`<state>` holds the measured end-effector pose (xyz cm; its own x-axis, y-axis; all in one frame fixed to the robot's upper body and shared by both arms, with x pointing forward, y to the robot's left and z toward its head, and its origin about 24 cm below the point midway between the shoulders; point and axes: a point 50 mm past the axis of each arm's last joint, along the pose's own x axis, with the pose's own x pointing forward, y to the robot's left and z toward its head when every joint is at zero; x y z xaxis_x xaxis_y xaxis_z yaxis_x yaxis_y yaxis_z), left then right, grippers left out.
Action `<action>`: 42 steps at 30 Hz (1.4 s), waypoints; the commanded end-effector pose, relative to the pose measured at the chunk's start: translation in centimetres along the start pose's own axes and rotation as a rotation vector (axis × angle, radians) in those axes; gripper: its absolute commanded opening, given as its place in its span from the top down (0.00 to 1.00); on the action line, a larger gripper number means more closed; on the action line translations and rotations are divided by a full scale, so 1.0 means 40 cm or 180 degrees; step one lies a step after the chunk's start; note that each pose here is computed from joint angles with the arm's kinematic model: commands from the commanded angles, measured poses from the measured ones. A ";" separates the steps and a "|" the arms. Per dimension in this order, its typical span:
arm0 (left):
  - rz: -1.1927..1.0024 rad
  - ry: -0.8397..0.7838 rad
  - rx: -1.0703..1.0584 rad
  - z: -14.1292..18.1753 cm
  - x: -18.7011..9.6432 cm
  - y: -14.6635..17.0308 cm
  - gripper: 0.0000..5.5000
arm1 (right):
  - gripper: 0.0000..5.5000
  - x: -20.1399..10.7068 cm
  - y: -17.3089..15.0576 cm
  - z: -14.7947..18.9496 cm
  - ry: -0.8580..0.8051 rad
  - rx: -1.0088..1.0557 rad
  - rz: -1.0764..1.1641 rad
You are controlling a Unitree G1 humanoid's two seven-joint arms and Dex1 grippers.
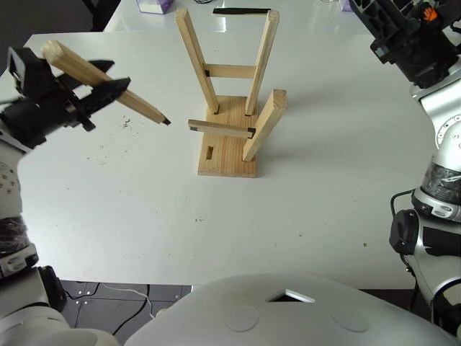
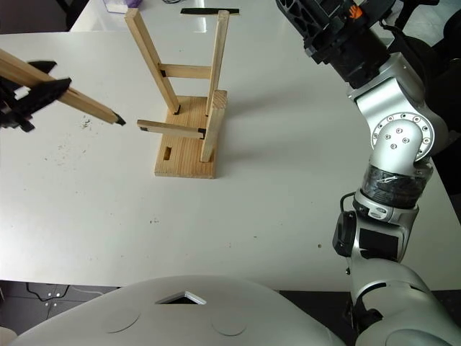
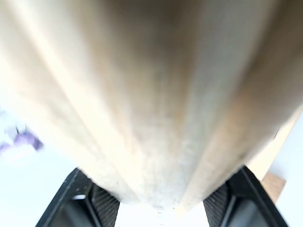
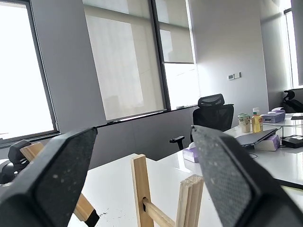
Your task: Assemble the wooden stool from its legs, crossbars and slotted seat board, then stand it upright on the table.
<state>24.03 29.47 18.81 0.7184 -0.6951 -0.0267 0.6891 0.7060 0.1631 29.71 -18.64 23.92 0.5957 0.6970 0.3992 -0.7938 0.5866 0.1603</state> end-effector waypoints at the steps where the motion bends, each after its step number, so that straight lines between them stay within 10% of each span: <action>1: -0.0091 0.0175 -0.0271 -0.088 0.018 -0.051 0.63 | 0.33 0.021 -0.003 -0.011 0.0046 -0.0068 0.0039; 23: -0.0780 -0.0261 -0.0173 0.006 0.105 -0.123 0.63 | 0.33 0.016 -0.027 -0.061 0.0167 -0.0079 -0.0112; 42: -0.1256 -0.0072 -0.0129 -0.083 0.154 -0.123 0.63 | 0.33 0.017 -0.044 -0.077 0.0240 -0.0149 -0.0109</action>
<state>25.82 21.85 14.97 0.4116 -0.9114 -0.0004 0.9051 0.4087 0.1173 31.89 -17.70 20.67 0.6298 0.7084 0.3185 -0.7717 0.6175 0.1525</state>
